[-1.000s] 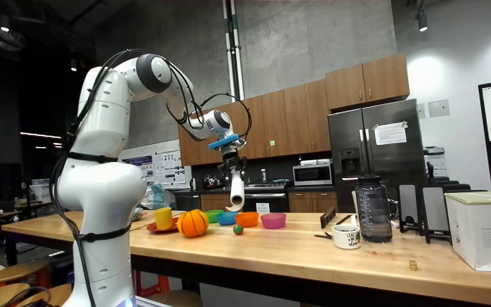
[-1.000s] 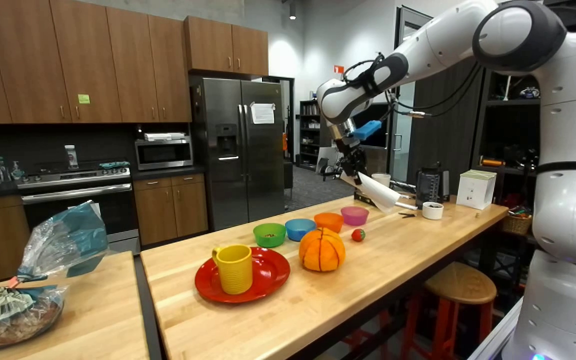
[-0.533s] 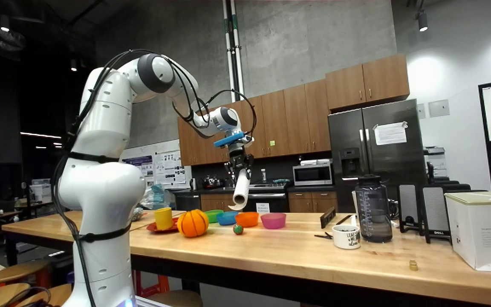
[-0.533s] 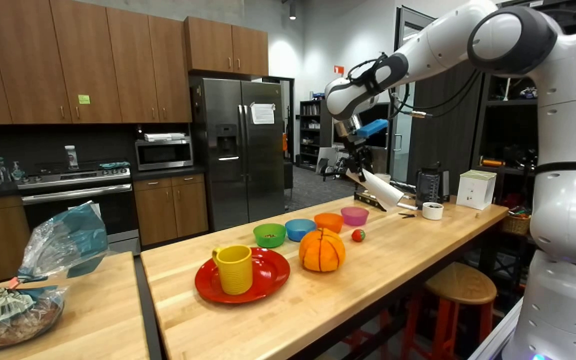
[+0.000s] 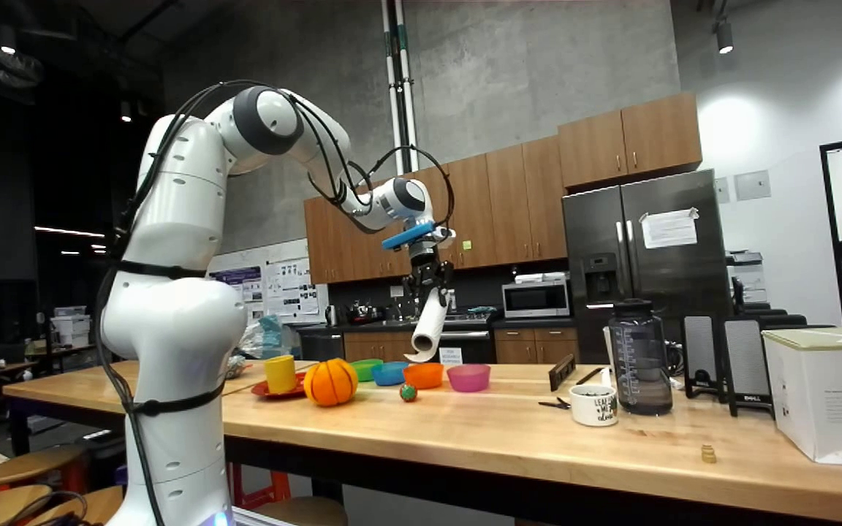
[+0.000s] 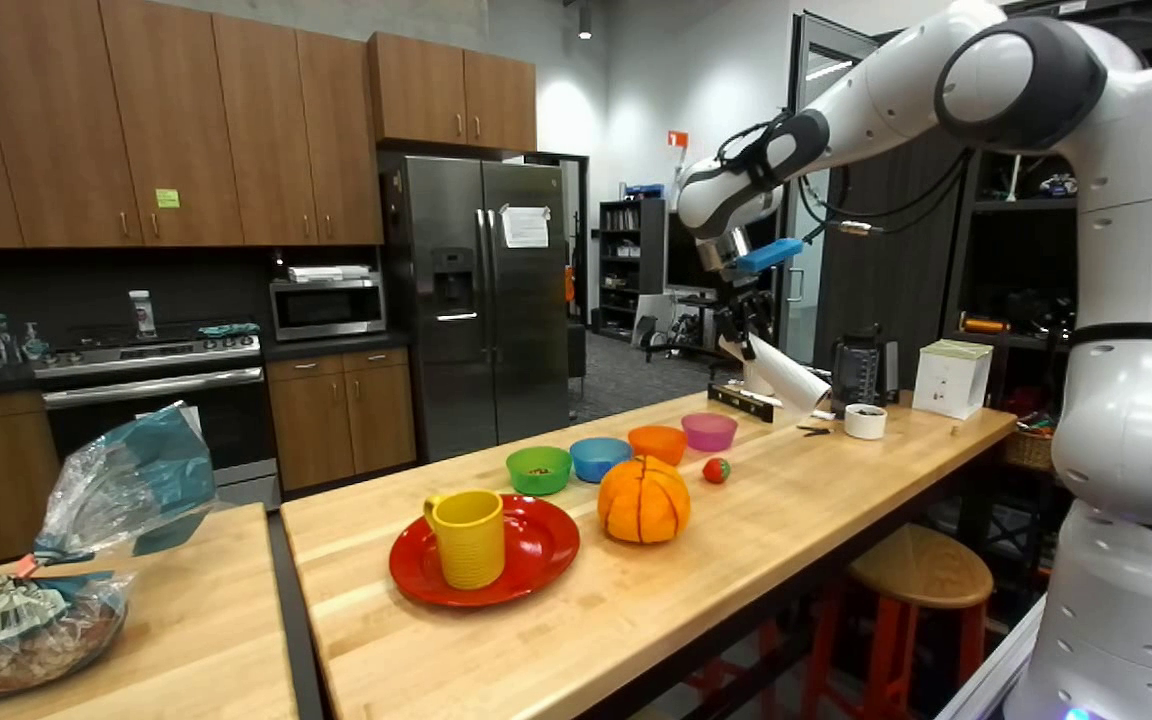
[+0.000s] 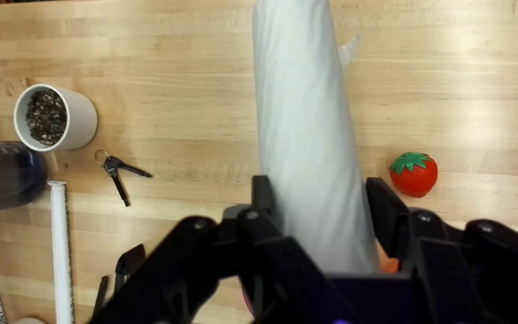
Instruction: Move the roll of paper towel to the right
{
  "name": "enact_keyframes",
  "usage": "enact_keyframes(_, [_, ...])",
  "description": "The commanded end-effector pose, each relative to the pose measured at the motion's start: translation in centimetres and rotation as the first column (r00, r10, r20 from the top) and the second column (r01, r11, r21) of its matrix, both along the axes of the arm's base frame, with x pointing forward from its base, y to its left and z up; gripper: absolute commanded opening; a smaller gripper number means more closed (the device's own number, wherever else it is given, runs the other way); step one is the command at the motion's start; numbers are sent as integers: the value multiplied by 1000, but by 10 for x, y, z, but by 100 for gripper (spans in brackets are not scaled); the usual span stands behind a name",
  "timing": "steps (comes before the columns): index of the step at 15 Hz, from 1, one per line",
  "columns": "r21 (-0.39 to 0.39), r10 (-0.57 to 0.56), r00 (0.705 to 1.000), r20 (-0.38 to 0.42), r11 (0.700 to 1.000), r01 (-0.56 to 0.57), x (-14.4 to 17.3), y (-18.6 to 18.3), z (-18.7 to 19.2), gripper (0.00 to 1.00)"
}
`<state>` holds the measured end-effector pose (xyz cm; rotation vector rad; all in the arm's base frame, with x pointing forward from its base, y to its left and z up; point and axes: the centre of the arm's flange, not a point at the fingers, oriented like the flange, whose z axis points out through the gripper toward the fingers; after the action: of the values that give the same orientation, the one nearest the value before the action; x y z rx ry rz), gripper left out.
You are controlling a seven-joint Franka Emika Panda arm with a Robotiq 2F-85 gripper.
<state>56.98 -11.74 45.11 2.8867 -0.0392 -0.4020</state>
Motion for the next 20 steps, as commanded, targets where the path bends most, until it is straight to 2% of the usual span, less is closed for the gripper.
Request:
enact_keyframes(1, [10,-58,998,29,998,58,-16,-20,0,30])
enact_keyframes(2, [-1,-26,1000,1,1000,26,-3,-13,-2,55])
enact_keyframes(20, [-3,-44,999,5,999,44,-5,-21,-5,55])
